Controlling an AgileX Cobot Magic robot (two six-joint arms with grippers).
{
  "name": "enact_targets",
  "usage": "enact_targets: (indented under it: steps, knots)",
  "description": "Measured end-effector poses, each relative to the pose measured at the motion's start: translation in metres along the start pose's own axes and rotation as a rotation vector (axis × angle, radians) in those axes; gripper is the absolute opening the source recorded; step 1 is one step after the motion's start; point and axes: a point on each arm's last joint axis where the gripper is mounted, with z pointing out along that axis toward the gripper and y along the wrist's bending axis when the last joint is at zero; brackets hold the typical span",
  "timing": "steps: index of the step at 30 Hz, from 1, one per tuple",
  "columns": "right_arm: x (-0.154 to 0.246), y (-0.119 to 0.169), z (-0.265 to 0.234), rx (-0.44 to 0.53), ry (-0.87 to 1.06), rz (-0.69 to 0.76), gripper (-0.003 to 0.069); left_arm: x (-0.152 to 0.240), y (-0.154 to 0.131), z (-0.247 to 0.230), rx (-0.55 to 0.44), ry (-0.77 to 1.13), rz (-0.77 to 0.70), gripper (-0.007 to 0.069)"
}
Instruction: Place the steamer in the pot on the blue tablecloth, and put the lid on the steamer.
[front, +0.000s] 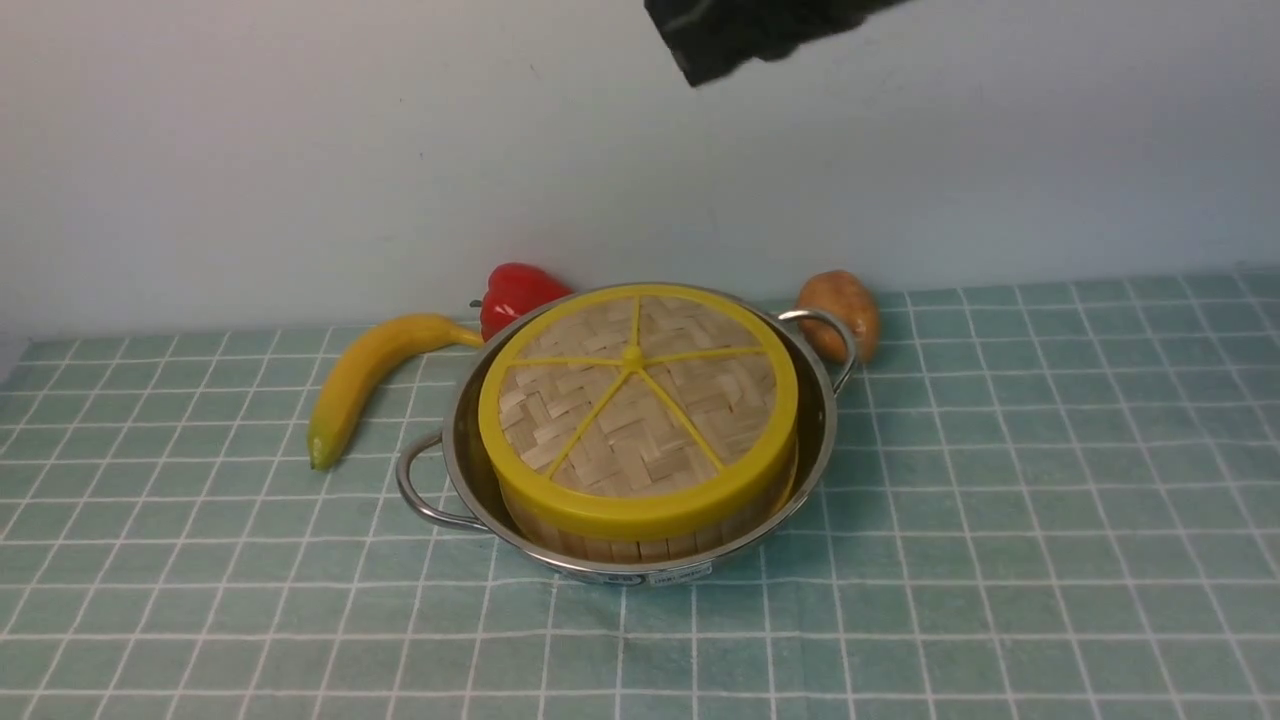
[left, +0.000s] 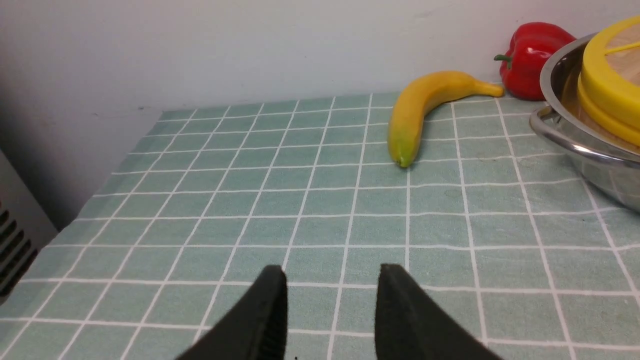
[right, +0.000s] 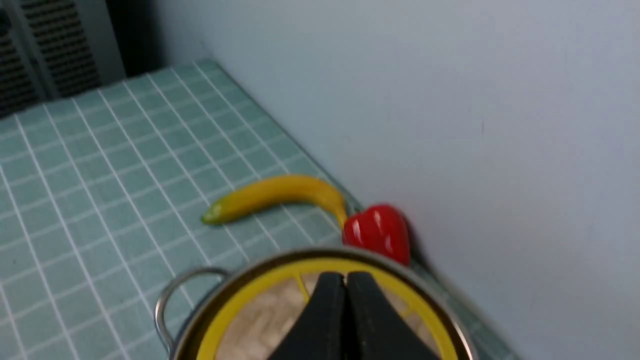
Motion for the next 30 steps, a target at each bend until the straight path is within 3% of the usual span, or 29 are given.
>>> enact_targets:
  steps: [2, 3, 7, 8, 16, 19, 20, 21, 23, 30]
  knots:
    - [0.014, -0.006, -0.011, 0.046, 0.024, 0.04, 0.0022, 0.0, 0.0, 0.0, 0.0, 0.0, 0.0, 0.0243]
    - [0.036, -0.015, -0.034, 0.118, 0.035, 0.099, 0.0031, 0.0, 0.0, 0.0, 0.0, 0.0, 0.0, 0.0243]
    - [0.071, -0.028, -0.079, 0.254, -0.044, 0.196, 0.0049, 0.0, 0.0, 0.0, 0.0, 0.0, 0.0, 0.0243]
    - [0.095, -0.031, -0.099, 0.32, -0.099, 0.224, 0.0057, 0.0, 0.0, 0.0, 0.0, 0.0, 0.0, 0.0243]
    - [0.196, -0.009, -0.181, 0.551, -0.425, 0.274, 0.0097, 0.0, 0.0, 0.0, 0.0, 0.0, 0.0, 0.0243]
    - [0.235, 0.008, -0.196, 0.619, -0.561, 0.252, 0.0113, 0.0, 0.0, 0.0, 0.0, 0.0, 0.0, 0.0243]
    - [0.24, 0.01, -0.196, 0.577, -0.569, 0.243, 0.0113, 0.0, 0.0, 0.0, 0.0, 0.0, 0.0, 0.0243]
    - [0.252, 0.014, -0.198, 0.641, -0.599, 0.245, 0.0121, 0.0, 0.0, 0.0, 0.0, 0.0, 0.0, 0.0243]
    - [0.279, 0.022, -0.195, 0.671, -0.635, 0.246, 0.0131, 0.0, 0.0, 0.0, 0.0, 0.0, 0.0, 0.0243]
    - [0.327, 0.029, -0.177, 0.688, -0.602, 0.293, 0.0165, 0.0, 0.0, 0.0, 0.0, 0.0, 0.0, 0.0243]
